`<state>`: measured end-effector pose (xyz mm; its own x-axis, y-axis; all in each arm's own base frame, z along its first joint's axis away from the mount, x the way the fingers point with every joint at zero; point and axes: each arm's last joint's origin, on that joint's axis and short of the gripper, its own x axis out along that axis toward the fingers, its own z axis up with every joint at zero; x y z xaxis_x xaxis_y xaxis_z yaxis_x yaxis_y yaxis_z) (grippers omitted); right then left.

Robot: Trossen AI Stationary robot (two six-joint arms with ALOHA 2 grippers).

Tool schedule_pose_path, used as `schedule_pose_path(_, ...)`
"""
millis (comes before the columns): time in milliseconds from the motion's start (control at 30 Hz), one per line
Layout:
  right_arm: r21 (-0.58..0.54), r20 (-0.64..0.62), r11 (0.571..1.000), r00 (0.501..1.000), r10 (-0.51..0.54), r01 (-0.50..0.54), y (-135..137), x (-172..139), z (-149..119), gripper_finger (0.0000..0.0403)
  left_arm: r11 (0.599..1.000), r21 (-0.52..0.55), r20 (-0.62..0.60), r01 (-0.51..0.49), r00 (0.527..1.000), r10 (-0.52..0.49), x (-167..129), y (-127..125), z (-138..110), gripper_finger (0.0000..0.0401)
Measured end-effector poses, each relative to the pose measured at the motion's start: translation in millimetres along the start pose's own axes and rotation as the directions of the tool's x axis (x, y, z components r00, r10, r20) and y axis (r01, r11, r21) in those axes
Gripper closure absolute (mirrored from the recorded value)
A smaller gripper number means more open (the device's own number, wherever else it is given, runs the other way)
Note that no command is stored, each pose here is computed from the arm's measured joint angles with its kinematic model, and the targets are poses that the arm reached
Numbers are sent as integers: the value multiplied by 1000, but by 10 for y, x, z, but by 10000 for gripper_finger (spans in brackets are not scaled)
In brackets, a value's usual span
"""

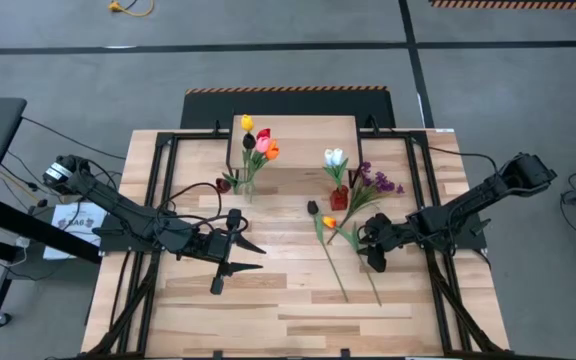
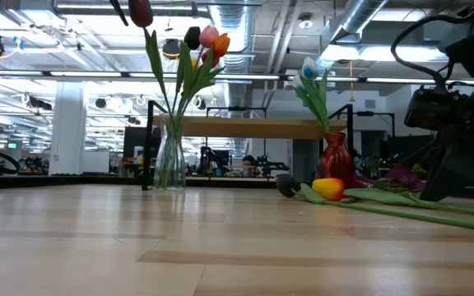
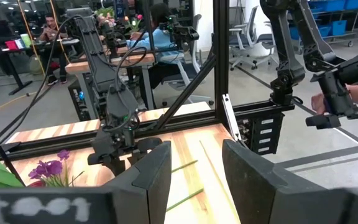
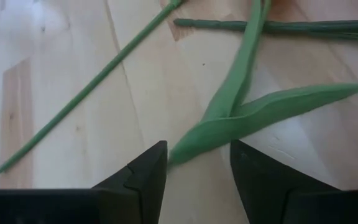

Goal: Pick and place flowers into a vace then onto a shelf
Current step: Put the yellow flower into the red vase

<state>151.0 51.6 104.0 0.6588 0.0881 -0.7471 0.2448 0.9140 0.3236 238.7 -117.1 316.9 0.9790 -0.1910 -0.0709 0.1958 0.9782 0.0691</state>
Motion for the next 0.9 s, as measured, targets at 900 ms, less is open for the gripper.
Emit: schedule_pose_path(900, -4, 53, 998, 997, -57, 58, 45, 236, -6, 234, 1000, -12, 1, 0, 1000, 0, -1, 0, 2, 266)
